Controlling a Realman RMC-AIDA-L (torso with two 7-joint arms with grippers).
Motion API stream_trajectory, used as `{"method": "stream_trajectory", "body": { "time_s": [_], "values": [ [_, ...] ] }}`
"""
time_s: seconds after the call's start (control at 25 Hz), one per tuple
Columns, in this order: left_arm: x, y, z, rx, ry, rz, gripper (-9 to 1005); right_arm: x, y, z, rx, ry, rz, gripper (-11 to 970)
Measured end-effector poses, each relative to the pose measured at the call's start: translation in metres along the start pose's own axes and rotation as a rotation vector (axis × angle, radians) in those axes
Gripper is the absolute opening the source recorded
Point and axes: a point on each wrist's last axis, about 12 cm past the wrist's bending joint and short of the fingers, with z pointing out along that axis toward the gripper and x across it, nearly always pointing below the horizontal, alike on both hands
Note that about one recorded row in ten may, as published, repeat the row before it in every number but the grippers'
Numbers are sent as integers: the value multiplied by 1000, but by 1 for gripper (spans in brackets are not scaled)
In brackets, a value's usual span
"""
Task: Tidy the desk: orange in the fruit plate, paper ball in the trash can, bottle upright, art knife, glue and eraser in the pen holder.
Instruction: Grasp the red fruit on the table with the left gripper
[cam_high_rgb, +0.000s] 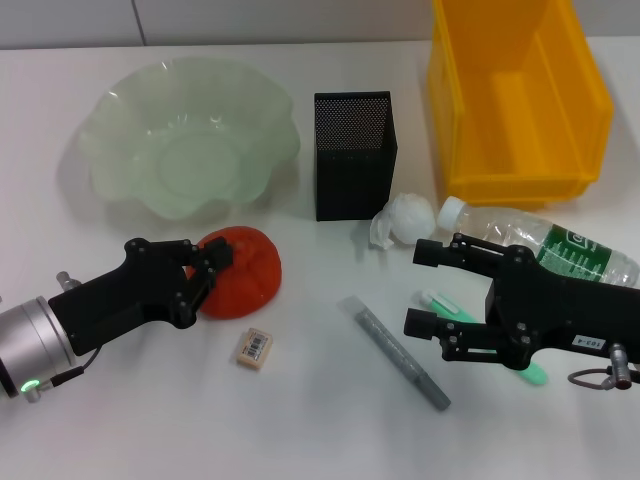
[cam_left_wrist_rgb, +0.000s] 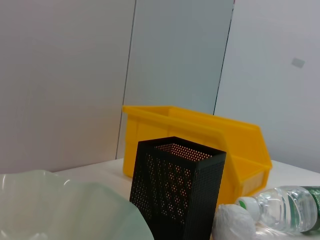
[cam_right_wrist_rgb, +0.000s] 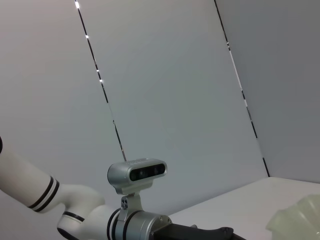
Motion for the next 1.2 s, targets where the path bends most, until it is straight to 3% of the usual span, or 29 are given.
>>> {"method": "stream_trajectory", "body": {
  "time_s": [0.44,0.68,0.88,1.2],
  "values": [
    [-5,0,-6,-19,-65,0,49,0,0,0,5,0,1,830],
    [-5,1,-9,-33,-72,0,126,1,0,1,7,0,2,831],
    [-1,1,-8,-37,-46,-2,355,1,0,1,7,0,2,831],
    [3,0,-3,-34,-1,1,539,1,0,1,7,-1,4,831]
  ]
}}
